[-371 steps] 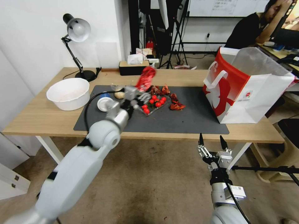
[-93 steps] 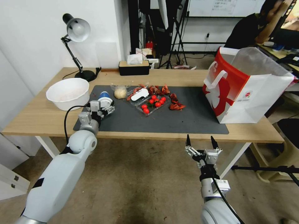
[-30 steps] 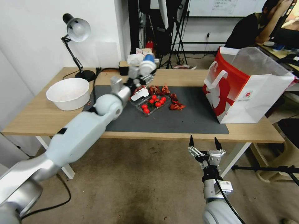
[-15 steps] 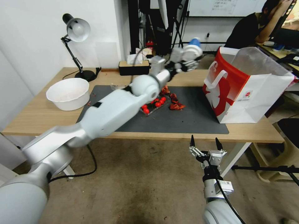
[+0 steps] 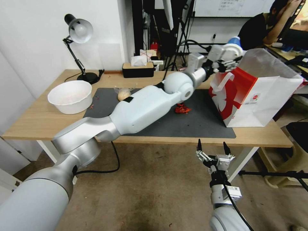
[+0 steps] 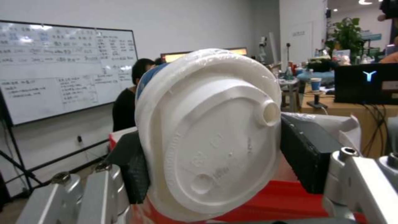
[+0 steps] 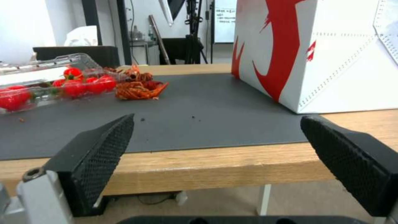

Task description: Pick up the trash from the table and place it into the takeout bag.

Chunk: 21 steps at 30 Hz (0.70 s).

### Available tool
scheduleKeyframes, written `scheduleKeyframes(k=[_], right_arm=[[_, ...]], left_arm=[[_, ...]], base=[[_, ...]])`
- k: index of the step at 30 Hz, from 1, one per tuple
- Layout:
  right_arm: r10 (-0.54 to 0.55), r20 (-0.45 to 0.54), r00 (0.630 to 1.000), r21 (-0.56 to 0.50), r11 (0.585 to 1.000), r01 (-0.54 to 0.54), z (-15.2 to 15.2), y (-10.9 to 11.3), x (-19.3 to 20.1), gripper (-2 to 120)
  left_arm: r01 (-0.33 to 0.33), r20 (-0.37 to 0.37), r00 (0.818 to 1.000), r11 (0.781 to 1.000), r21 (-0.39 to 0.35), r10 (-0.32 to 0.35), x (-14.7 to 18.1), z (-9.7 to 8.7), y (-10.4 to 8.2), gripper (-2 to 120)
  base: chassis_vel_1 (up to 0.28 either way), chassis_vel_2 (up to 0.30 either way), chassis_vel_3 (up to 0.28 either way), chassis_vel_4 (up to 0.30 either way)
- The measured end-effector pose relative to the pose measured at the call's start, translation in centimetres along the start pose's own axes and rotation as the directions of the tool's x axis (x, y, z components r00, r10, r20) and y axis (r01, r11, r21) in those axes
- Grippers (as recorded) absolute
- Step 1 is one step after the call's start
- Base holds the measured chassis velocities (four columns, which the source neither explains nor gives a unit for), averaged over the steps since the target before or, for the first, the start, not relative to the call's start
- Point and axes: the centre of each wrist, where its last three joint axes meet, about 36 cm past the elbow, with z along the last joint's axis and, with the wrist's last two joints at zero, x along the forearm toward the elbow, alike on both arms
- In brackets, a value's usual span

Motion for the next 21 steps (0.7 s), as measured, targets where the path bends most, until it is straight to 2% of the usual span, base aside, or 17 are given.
scheduleKeyframes(k=[7, 12, 15, 21], right_arm=[[0.005, 0.003, 1.000, -0.001, 1.000, -0.005, -0.2, -0.1, 0.1, 100], [0.006, 0.006, 1.000, -0.003, 1.000, -0.006, -0.3, -0.1, 0.1, 100], [0.008, 0.006, 1.000, -0.005, 1.000, -0.008, -0.3, -0.1, 0.1, 100], [0.007, 0.008, 1.000, -0.012, 1.000, -0.007, -0.3, 0.2, 0.1, 100]], left_arm=[[-0.030, -0.005, 1.000, 0.999, 0.015, 0.030, -1.7, 0.4, -2.1, 65], [-0.036, 0.000, 0.999, 0.999, 0.018, 0.036, -2.1, 0.4, -2.4, 65], [-0.032, 0.023, 0.999, 0.999, 0.011, 0.032, -2.3, -1.0, -2.1, 65], [-0.029, 0.044, 0.999, 0.999, 0.014, 0.029, -2.3, -2.2, -1.8, 65]], base=[[0.000, 0.000, 0.000, 0.000], [0.000, 0.000, 0.000, 0.000], [0.000, 0.000, 0.000, 0.000], [0.000, 0.000, 0.000, 0.000]])
